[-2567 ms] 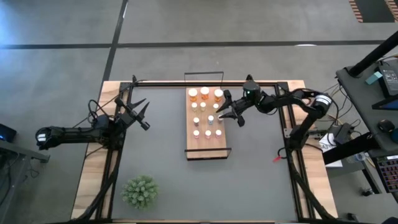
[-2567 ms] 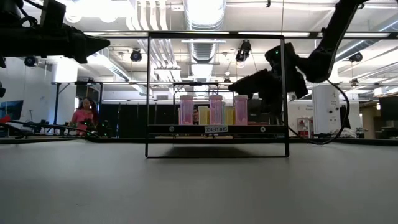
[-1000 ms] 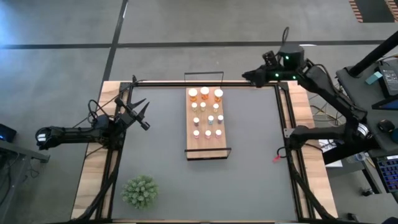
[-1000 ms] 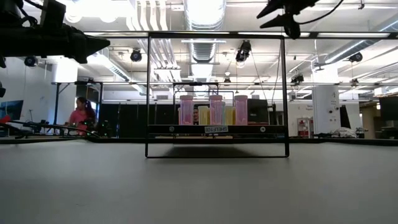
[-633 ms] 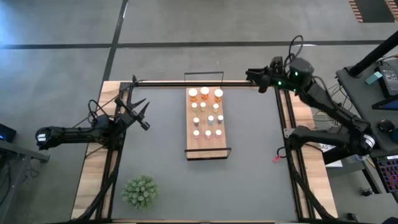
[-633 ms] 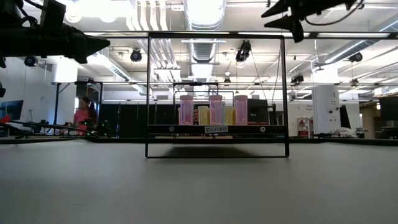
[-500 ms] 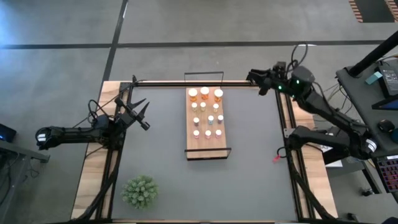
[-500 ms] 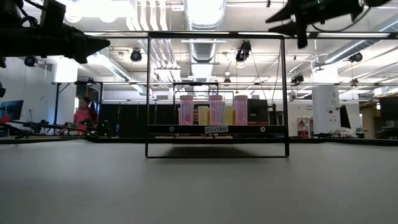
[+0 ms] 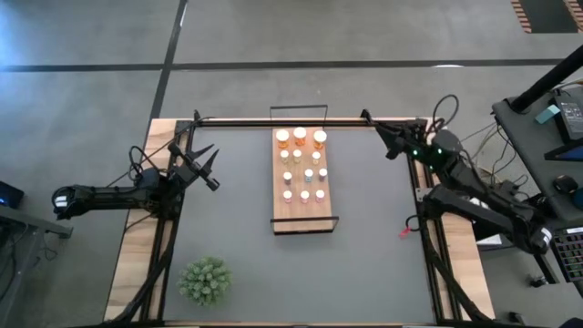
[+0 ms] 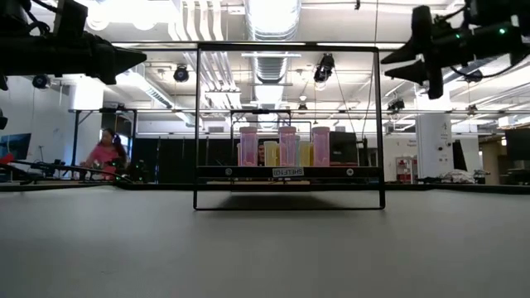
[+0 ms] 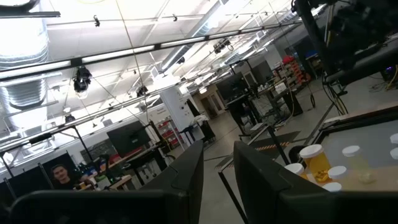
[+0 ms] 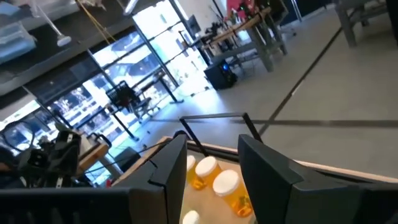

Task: Pick and place medicine bottles onto shelf by color
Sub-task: Return to Home Position

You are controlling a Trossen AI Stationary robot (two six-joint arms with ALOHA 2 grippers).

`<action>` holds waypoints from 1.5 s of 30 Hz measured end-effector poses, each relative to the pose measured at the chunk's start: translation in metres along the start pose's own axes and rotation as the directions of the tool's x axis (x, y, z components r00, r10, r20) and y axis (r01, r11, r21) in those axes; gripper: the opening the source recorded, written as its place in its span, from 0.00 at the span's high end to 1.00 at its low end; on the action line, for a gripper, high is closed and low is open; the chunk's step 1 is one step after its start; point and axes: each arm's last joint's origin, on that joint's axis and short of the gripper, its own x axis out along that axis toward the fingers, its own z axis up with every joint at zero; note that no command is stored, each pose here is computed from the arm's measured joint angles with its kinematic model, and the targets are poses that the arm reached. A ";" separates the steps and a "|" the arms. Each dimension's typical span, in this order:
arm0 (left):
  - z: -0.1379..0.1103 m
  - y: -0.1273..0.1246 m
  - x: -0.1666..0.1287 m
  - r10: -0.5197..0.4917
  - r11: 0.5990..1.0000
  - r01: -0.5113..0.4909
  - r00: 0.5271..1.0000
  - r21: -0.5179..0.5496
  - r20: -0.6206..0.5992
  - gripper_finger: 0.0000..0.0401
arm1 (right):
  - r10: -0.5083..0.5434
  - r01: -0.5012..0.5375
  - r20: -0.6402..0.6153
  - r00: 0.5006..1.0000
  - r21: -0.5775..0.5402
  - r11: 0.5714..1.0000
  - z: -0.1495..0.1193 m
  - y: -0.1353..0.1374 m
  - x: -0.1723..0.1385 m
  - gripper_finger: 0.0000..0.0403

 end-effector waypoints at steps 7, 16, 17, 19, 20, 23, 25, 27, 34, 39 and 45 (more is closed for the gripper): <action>0.000 0.000 0.000 -0.001 1.000 0.001 1.000 0.000 0.000 0.82 | 0.033 -0.030 0.160 0.986 -0.019 0.999 -0.016 -0.006 -0.029 0.67; 0.000 0.000 0.000 0.000 1.000 0.000 1.000 0.000 0.000 0.82 | 0.022 -0.018 0.212 0.977 -0.022 1.000 -0.035 -0.017 -0.041 0.67; 0.000 0.000 0.000 -0.001 1.000 0.001 1.000 0.000 0.000 0.82 | 0.022 -0.017 0.215 0.976 -0.022 1.000 -0.036 -0.018 -0.042 0.67; 0.000 0.000 0.000 0.000 1.000 0.000 1.000 0.000 0.000 0.82 | 0.030 -0.026 0.226 0.974 -0.024 0.999 -0.038 -0.019 -0.044 0.67; 0.000 0.000 0.000 0.000 1.000 0.000 1.000 0.000 0.000 0.82 | 0.030 -0.026 0.226 0.974 -0.024 0.999 -0.039 -0.019 -0.044 0.67; 0.000 0.000 0.000 -0.001 1.000 0.001 1.000 0.000 0.000 0.82 | 0.029 -0.025 0.226 0.974 -0.024 0.999 -0.041 -0.020 -0.045 0.67; 0.000 0.000 0.000 -0.001 1.000 0.001 1.000 0.000 0.000 0.82 | 0.032 -0.027 0.230 0.973 -0.024 0.999 -0.041 -0.020 -0.045 0.67; 0.000 0.000 0.000 0.000 1.000 0.000 1.000 0.000 0.000 0.82 | 0.032 -0.027 0.229 0.973 -0.024 0.999 -0.041 -0.020 -0.045 0.67; 0.000 0.000 0.000 0.000 1.000 0.000 1.000 0.000 0.000 0.82 | 0.019 -0.016 0.222 0.975 -0.018 1.000 -0.053 -0.027 -0.046 0.67; 0.000 0.000 0.000 -0.001 1.000 0.001 1.000 0.000 0.000 0.82 | -0.037 0.007 0.235 0.971 0.130 0.991 -0.061 -0.034 -0.048 0.67; 0.000 0.000 0.000 0.000 1.000 0.000 1.000 0.000 0.000 0.82 | -0.108 0.076 0.213 0.971 0.153 0.985 -0.065 -0.038 -0.048 0.67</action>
